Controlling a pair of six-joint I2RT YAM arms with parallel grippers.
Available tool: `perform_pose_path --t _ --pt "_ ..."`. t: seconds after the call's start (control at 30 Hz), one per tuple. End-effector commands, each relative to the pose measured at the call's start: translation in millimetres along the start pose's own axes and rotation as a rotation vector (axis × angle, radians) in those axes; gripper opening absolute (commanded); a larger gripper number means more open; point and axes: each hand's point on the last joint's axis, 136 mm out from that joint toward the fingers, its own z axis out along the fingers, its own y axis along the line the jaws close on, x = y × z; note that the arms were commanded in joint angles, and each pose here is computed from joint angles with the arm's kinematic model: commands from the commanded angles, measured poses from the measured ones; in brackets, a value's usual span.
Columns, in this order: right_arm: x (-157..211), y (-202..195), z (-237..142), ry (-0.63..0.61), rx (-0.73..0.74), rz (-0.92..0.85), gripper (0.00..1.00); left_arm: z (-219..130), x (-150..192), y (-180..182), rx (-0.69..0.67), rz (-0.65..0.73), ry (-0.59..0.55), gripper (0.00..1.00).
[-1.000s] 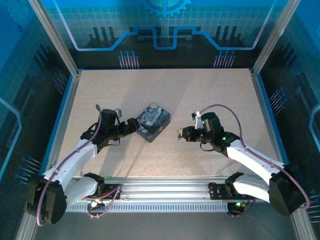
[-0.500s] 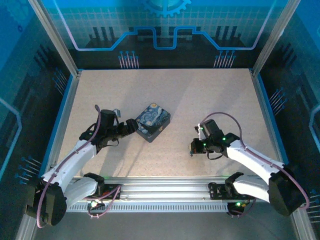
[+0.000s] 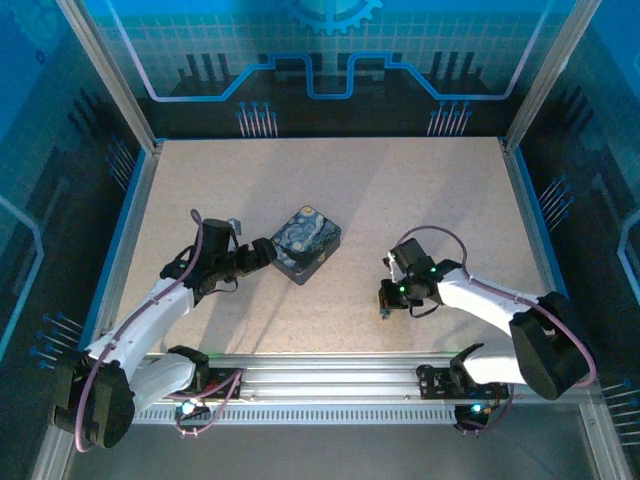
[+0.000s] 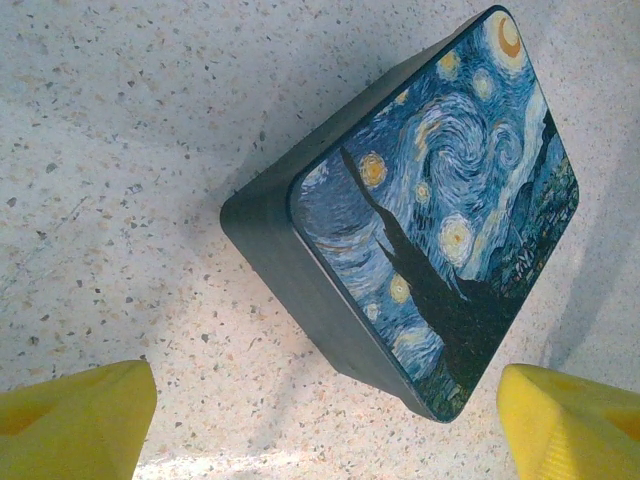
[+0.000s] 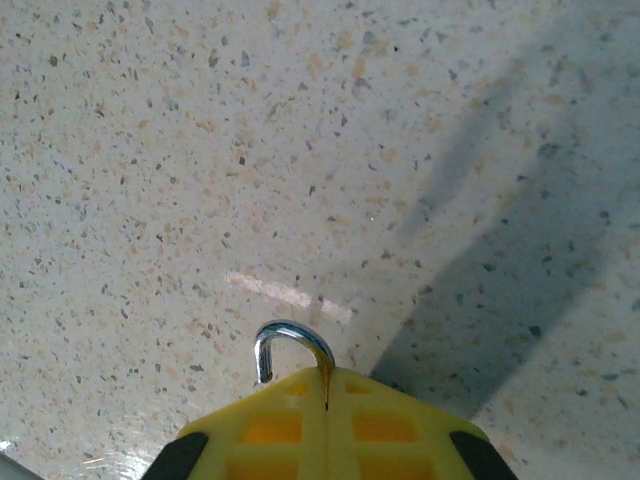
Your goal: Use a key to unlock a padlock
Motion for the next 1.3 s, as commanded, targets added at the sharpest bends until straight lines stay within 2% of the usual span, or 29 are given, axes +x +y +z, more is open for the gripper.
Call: perform_pose_path --t 0.0,0.4,0.67,0.87,0.93,1.17,1.27 --pt "-3.4 0.2 4.6 0.012 -0.008 -0.006 0.03 -5.1 -7.8 -1.2 -0.015 0.016 -0.010 0.89" --pt "-13.2 2.4 -12.0 -0.050 0.001 -0.032 0.12 -16.0 -24.0 -11.7 -0.006 0.024 -0.057 0.90" --pt "-42.7 8.0 -47.7 -0.190 -0.006 -0.064 0.22 -24.3 -42.8 -20.5 0.007 0.014 -0.124 0.91" --pt "-73.7 0.3 -87.0 -0.327 -0.055 -0.037 0.26 -50.1 -80.5 -22.2 -0.040 0.062 -0.259 0.94" --pt "-82.0 -3.6 -101.2 -0.383 -0.070 -0.030 0.30 -61.3 -92.6 -20.7 -0.061 0.075 -0.319 0.98" --pt "-95.7 -30.8 -146.0 -0.641 -0.046 0.023 0.51 -90.2 -108.4 -2.3 -0.131 0.092 -0.480 0.99" --pt "-94.9 -49.0 -156.5 -0.731 -0.011 0.068 0.65 -92.6 -109.1 11.8 -0.157 0.075 -0.524 0.99"
